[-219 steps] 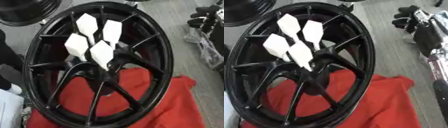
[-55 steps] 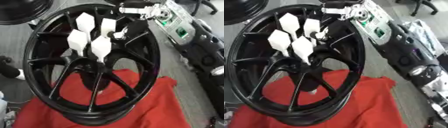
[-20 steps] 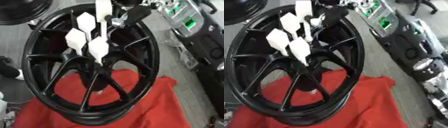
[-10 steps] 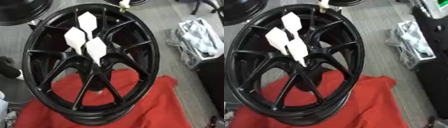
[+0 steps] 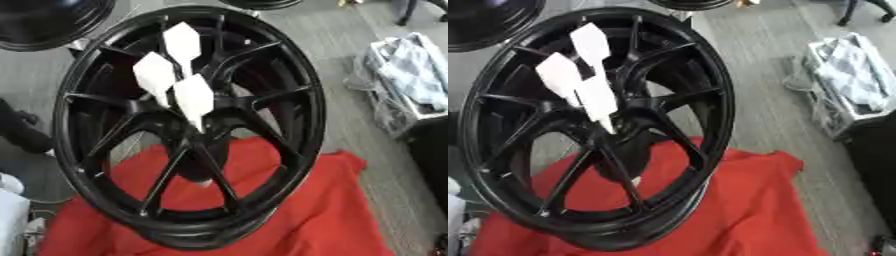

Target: Pull the pin out of the wheel hub.

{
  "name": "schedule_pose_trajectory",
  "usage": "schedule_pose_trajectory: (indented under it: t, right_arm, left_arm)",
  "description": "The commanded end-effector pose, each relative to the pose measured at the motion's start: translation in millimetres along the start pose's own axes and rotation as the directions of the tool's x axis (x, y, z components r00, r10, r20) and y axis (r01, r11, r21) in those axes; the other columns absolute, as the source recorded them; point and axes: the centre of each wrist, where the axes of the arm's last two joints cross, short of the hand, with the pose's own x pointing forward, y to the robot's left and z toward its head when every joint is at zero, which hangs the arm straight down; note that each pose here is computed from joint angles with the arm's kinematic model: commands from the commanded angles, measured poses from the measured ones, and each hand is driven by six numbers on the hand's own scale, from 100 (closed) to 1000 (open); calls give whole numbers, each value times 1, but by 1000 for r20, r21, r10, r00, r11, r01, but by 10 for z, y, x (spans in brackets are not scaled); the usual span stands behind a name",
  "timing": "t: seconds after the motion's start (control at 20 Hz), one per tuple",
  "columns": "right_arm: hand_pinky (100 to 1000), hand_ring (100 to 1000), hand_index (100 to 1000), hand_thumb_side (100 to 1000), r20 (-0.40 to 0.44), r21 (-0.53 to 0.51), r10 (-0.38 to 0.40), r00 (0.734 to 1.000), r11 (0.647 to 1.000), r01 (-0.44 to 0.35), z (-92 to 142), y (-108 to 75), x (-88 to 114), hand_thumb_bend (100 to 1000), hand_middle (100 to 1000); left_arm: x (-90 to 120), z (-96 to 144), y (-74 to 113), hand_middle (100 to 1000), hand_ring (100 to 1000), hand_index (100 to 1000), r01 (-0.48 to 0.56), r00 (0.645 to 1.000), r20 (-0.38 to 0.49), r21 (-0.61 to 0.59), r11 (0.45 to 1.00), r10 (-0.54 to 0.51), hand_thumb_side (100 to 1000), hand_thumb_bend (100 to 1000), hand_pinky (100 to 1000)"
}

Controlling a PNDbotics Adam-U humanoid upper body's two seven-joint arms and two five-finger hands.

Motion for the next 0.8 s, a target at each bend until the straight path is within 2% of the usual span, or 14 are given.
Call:
schedule_pose_trajectory:
  t: [0.05,0.15,0.3,0.45,0.5,0.6,0.7,0.8]
  right_arm:
    - [761,587,517,149,50,-81,123,991,990,-118,226,-100,34,100,390]
    - [777,622,568,100,25,-110,179,984,978,-175,379,-52,-128,100,439]
    - [800,699,707,100,-31,-109,247,968,962,-249,545,12,-353,100,567]
    - [845,818,883,100,-93,-86,282,955,953,-290,656,36,-538,100,784]
    - [855,836,902,100,-119,-82,284,951,952,-295,687,35,-596,112,819]
    - [876,865,917,100,-171,-85,282,944,951,-299,736,19,-688,228,861]
    - [882,870,919,111,-220,-103,274,936,948,-301,775,-3,-764,276,870]
    - [892,879,926,167,-259,-114,265,929,947,-301,804,-14,-826,291,890]
  left_arm:
    - [89,-38,52,625,646,776,4,999,32,16,1000,-5,775,146,839]
    - [92,-41,44,625,646,776,1,999,35,16,1000,-1,773,146,840]
    - [96,-45,16,626,646,777,-7,999,38,7,1000,7,771,145,839]
    - [96,-46,1,626,646,777,-12,999,38,1,1000,12,768,143,839]
    - [96,-47,0,626,646,777,-12,999,38,1,1000,12,768,143,839]
    - [94,-47,0,626,647,777,-12,999,37,0,1000,12,769,143,839]
    - [90,-46,0,626,647,777,-13,999,35,0,1000,13,769,143,839]
    - [89,-46,-1,627,647,777,-13,999,34,-1,1000,13,769,142,839]
